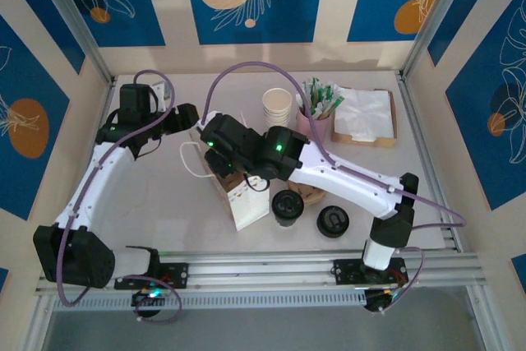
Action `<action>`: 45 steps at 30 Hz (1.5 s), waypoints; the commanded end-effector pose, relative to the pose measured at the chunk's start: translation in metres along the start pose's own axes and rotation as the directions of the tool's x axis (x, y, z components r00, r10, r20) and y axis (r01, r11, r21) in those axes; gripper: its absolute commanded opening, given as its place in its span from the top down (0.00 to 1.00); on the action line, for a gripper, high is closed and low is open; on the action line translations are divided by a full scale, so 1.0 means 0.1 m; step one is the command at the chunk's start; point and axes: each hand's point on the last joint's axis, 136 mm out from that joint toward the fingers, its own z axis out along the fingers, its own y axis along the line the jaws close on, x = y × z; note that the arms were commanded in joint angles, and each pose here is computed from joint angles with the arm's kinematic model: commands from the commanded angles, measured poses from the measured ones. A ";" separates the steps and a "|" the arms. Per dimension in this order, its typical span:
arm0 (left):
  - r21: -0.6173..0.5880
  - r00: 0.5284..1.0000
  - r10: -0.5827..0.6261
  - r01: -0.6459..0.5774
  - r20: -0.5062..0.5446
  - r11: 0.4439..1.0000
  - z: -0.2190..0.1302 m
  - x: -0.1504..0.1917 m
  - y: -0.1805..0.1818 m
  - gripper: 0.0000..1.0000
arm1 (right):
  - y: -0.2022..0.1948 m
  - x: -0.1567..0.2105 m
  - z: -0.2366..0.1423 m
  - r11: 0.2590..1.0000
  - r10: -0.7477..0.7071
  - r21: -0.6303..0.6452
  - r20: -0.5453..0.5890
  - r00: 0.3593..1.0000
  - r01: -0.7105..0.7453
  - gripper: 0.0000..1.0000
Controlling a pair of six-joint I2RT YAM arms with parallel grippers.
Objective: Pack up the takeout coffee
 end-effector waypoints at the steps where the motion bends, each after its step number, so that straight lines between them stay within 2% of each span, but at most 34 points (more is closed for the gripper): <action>1: 0.026 0.999 0.036 -0.036 0.006 0.999 -0.02 0.01 -0.06 0.23 | 0.04 -0.03 -0.20 0.999 0.011 -0.041 0.018 1.000 -0.010 0.75; 19: 0.023 1.000 0.030 -0.030 -0.009 0.999 0.00 0.04 -0.04 0.31 | 0.01 0.01 -0.32 0.999 0.007 -0.034 0.032 0.999 -0.005 0.77; 35: 0.008 0.999 0.028 -0.027 -0.016 1.000 0.01 0.05 -0.01 0.30 | -0.07 -0.04 -0.51 1.000 -0.001 -0.014 0.104 0.995 0.002 0.77; 45: 0.007 0.999 0.030 -0.030 -0.014 1.000 0.01 0.04 -0.01 0.30 | -0.25 -0.12 -0.81 1.000 0.026 -0.005 0.203 0.979 -0.026 0.76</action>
